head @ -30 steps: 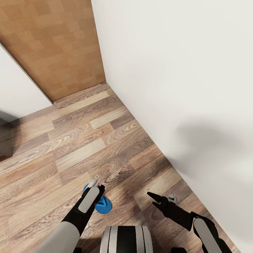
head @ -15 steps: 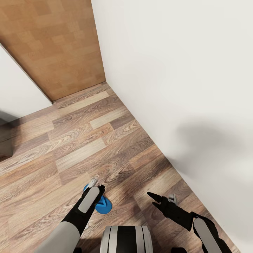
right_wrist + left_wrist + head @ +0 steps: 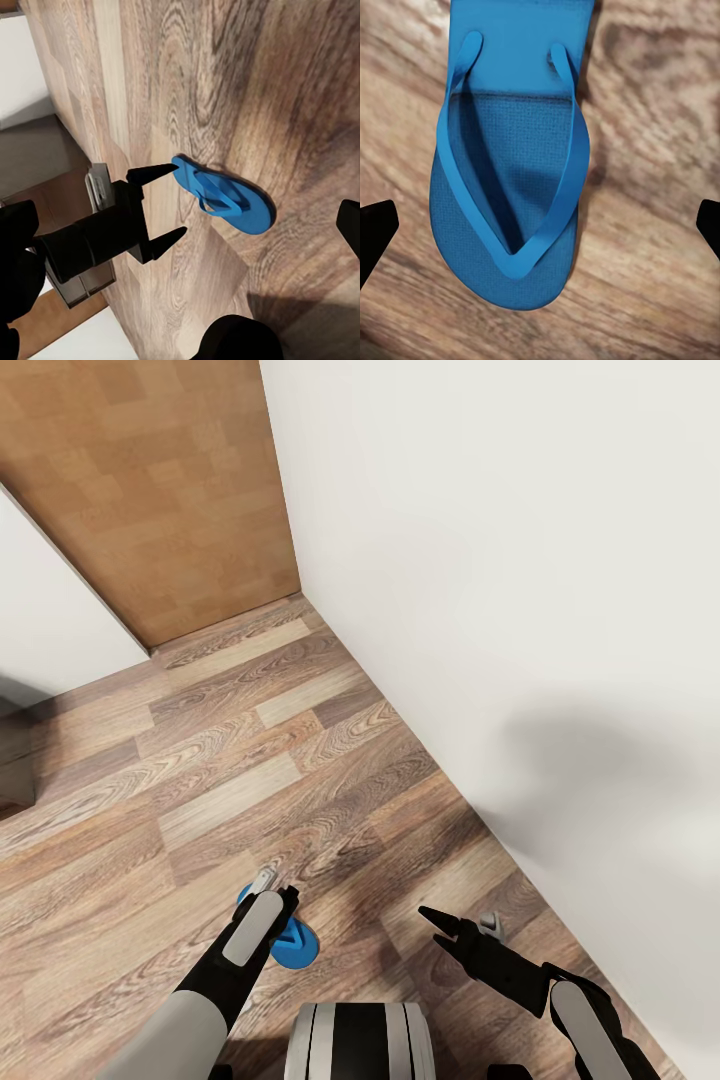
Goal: In the bedroom, move the book from the bed onto either nightstand, and place the two sandals side by side next to the bed.
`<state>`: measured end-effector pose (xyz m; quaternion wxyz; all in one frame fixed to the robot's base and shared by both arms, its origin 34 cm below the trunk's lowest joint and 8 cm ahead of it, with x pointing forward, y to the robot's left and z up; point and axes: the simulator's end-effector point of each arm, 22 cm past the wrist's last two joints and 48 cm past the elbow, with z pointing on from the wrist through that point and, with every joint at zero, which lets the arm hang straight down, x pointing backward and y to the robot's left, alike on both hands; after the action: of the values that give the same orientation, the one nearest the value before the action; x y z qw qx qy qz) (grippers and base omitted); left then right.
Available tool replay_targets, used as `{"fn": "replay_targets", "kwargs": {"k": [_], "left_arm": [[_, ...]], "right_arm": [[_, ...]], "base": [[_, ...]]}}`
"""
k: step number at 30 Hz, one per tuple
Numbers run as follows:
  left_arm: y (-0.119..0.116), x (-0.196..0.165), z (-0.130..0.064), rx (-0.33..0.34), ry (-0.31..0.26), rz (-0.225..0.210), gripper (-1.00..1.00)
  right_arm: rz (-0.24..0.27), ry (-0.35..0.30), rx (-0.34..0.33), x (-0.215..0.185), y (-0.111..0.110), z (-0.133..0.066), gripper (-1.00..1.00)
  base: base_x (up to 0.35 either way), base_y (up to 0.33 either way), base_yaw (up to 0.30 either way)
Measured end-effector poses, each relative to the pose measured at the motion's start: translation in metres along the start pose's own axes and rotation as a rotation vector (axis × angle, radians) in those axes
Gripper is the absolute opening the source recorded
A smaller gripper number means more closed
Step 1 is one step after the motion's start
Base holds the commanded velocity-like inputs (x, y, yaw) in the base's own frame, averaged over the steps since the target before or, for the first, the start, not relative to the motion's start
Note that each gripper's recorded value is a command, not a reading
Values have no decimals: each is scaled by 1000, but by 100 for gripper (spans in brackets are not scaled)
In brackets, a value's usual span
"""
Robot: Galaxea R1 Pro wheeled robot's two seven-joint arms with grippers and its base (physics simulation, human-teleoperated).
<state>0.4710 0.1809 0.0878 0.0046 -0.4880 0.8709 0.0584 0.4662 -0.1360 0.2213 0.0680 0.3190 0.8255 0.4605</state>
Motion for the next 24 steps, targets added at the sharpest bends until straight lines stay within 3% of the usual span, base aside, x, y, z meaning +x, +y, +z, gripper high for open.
{"fn": "replay_targets", "kwargs": {"k": [6, 11, 18, 24], "left_arm": [[0, 0, 0, 0, 0, 0, 100], [0, 0, 0, 0, 0, 0, 100], [0, 0, 0, 0, 2, 1, 100], [0, 0, 0, 0, 2, 1, 100]], "right_arm": [[-5, -1, -11, -1, 4, -1, 100], [-38, -15, -45, -10, 22, -2, 100], [-54, -14, -196, -9, 59, -6, 100], [-56, -12, -225, -9, 66, -7, 100]], "base": [[0, 0, 0], [0, 0, 0], [0, 0, 0], [0, 0, 0]]}}
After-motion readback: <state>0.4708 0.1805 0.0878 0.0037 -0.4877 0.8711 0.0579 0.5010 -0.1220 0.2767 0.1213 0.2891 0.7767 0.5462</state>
